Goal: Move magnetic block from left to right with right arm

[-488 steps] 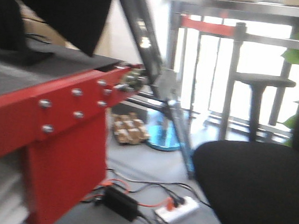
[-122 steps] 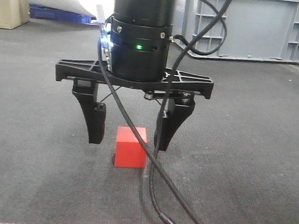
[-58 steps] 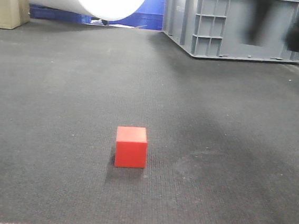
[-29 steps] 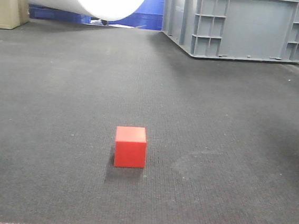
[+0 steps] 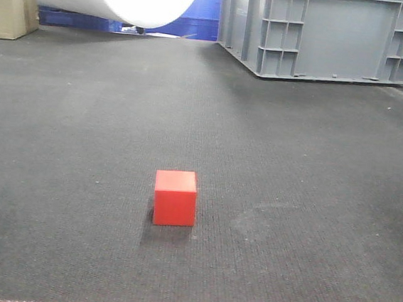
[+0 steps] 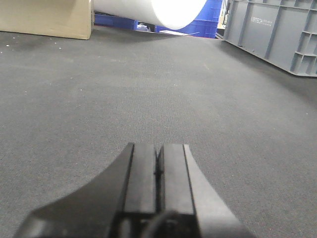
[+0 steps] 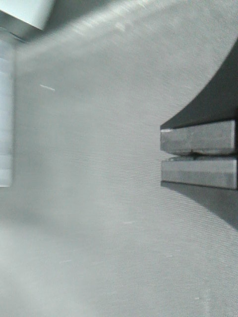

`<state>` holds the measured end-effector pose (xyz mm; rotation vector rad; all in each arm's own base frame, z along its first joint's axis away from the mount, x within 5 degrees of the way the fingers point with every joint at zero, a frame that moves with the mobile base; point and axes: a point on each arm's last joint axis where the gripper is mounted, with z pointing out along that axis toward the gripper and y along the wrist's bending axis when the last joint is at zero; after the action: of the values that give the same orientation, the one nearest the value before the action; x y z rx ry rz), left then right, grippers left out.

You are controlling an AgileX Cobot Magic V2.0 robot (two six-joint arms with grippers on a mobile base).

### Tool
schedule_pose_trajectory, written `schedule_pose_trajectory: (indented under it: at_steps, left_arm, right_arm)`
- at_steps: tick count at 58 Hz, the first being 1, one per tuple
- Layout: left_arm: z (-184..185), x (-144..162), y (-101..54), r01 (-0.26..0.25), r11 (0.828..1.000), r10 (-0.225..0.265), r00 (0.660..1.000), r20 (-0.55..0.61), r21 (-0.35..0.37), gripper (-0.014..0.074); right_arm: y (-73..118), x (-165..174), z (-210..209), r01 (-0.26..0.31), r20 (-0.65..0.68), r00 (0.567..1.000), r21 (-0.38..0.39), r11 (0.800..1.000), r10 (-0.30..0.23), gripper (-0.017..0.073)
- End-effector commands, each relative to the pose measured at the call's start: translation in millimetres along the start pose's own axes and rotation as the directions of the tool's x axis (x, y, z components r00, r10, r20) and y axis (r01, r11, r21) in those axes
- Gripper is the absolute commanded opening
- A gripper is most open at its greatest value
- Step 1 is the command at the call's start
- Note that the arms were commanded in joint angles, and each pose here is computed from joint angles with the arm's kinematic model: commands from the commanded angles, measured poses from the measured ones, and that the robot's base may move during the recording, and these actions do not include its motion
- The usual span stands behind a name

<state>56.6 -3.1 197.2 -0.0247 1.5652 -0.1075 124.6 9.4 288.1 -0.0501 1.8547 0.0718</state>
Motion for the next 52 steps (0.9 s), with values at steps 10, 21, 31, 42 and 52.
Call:
schedule_pose_trajectory:
  at_steps: [10,21,31,42,52]
  left_arm:
    - [-1,-5,0.0,0.004,1.0,-0.005,0.997,0.083,0.003,-0.0117]
    - [-1,-5,0.0,0.004,1.0,-0.005,0.997,0.083,0.003,-0.0117]
    - [-1,-5,0.0,0.004,1.0,-0.005,0.997,0.083,0.003,-0.0117]
    - [-1,-5,0.0,0.004,1.0,-0.005,0.997,0.083,0.003,-0.0117]
    - [-1,-5,0.0,0.004,1.0,-0.005,0.997,0.083,0.003,-0.0117]
  right_arm:
    - [-0.8,24,-49,0.009,0.289,0.957,0.006,1.0,-0.01,0.0055]
    - [-1.0,45,-64,0.01,0.379,0.925,0.005,1.0,-0.011,0.0055]
    - [-1.2,52,-61,0.01,0.365,0.931,0.005,1.0,-0.011,0.0055]
    - [-1.4,55,-60,0.009,0.371,0.929,0.006,1.0,-0.011,0.0055]
    - [-2.3,64,-54,0.007,0.438,0.899,0.012,1.0,-0.011,0.0055]
